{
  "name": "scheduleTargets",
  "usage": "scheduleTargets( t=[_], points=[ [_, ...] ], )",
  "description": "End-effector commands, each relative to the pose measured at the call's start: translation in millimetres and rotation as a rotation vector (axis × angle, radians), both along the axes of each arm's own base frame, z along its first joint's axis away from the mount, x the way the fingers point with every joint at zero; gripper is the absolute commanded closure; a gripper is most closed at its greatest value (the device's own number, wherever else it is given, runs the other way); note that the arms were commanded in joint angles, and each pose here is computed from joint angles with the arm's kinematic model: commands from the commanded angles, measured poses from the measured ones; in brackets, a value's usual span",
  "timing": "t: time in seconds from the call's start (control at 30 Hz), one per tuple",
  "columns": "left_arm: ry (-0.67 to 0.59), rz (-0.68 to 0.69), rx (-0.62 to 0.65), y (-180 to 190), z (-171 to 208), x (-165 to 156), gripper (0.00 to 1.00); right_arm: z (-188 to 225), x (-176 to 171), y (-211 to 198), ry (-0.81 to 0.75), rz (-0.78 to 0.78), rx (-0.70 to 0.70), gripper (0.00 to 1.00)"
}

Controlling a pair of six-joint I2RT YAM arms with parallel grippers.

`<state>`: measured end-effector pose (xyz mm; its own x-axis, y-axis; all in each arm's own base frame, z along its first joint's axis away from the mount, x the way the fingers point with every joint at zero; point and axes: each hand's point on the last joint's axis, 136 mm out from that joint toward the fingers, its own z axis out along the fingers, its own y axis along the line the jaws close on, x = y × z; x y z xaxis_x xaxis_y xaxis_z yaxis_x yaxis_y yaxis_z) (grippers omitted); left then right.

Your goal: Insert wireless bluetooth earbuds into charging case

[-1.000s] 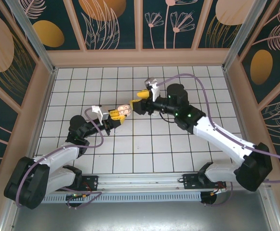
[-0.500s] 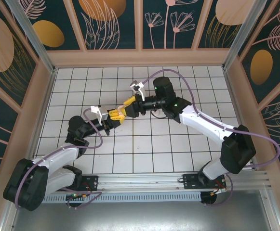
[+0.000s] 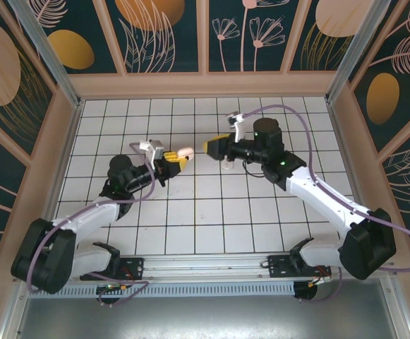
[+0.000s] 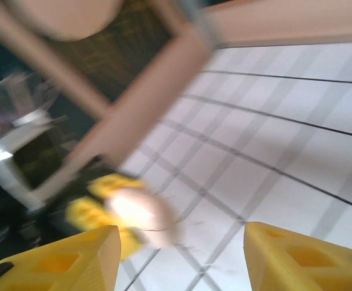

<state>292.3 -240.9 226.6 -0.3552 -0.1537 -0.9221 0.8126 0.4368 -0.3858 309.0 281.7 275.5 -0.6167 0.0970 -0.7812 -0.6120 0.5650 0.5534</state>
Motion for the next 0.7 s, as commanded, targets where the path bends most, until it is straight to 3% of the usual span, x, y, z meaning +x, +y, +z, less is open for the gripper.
scheduleTargets(
  t=[0.0,0.13,0.23,0.43,0.53,0.67],
  points=[
    [0.376,0.057,-0.082,-7,-29,21,0.88,-75,31,-78,0.217,-0.428,-0.153,0.44],
    [0.679,0.100,-0.059,-30,-75,31,0.88,-99,26,-99,0.264,-0.480,-0.150,0.43],
    [0.838,0.133,-0.020,-48,-99,37,0.87,-111,23,-104,0.323,-0.460,-0.145,0.43],
    [1.068,0.179,0.048,-75,-133,66,0.84,-94,32,-120,0.385,-0.452,-0.099,0.44],
    [1.161,0.154,0.146,-89,-147,74,0.85,-79,42,-134,0.414,-0.476,-0.078,0.44],
    [1.210,0.164,0.190,-92,-150,79,0.85,-69,49,-149,0.448,-0.498,-0.104,0.44]
  ],
)
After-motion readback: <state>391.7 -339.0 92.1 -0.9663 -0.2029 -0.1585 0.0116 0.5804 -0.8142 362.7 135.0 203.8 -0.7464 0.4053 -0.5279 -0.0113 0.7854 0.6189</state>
